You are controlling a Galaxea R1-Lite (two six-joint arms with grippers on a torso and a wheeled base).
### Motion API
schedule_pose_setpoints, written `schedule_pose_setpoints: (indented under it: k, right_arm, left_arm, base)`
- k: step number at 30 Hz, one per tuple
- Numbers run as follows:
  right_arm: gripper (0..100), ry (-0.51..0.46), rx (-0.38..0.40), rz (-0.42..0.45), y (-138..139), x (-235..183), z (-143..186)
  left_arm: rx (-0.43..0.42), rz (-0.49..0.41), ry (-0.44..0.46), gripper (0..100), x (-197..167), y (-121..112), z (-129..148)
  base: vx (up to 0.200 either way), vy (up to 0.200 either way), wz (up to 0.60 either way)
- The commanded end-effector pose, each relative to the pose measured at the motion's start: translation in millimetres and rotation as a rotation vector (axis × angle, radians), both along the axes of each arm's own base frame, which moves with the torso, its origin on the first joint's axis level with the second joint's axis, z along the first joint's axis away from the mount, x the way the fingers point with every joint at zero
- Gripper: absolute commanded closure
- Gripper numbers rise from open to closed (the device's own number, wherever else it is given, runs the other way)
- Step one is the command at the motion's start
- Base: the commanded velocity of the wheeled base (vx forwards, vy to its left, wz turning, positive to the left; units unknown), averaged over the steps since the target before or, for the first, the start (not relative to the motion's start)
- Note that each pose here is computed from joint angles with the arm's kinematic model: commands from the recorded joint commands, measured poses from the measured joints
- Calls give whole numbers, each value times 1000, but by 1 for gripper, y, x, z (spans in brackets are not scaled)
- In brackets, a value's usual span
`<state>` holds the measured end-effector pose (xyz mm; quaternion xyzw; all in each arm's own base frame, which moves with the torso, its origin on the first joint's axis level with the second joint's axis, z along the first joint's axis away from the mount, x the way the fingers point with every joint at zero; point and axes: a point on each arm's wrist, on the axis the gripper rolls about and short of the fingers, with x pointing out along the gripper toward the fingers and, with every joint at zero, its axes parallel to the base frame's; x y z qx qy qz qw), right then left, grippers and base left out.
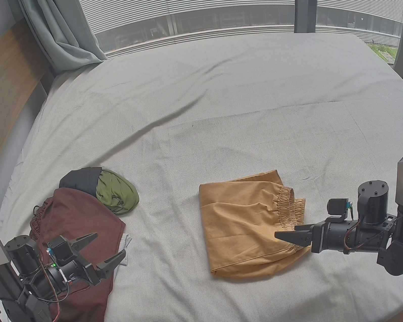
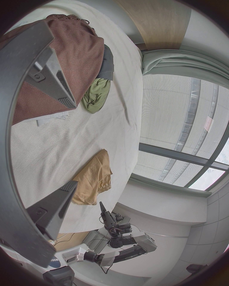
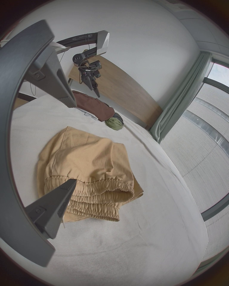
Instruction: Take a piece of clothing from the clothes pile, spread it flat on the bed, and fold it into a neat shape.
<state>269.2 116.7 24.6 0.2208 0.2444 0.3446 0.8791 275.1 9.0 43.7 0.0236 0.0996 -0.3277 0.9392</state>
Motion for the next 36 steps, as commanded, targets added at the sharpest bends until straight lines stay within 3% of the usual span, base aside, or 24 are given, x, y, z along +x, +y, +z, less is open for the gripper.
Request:
schedule_pose_setpoints:
  k: [1, 19, 27, 36]
  right_arm:
    - [0, 32, -29, -1, -4, -4, -10]
    - [0, 67, -143, -96, -39, 15, -50]
    - [0, 87, -143, -108, -41, 22, -62]
    - [0, 106, -91, -121, -35, 29, -62]
  left_arm:
    - [0, -1, 11, 0, -1, 0, -3]
    - [-2, -1, 29, 0, -1, 0, -7]
    - [-2, -3, 31, 0, -1, -1, -8]
    - [-4, -3, 46, 0, 0, -1, -12]
  base:
    - [0, 0, 0]
    - [0, 0, 0]
    - [0, 0, 0]
    - [0, 0, 0]
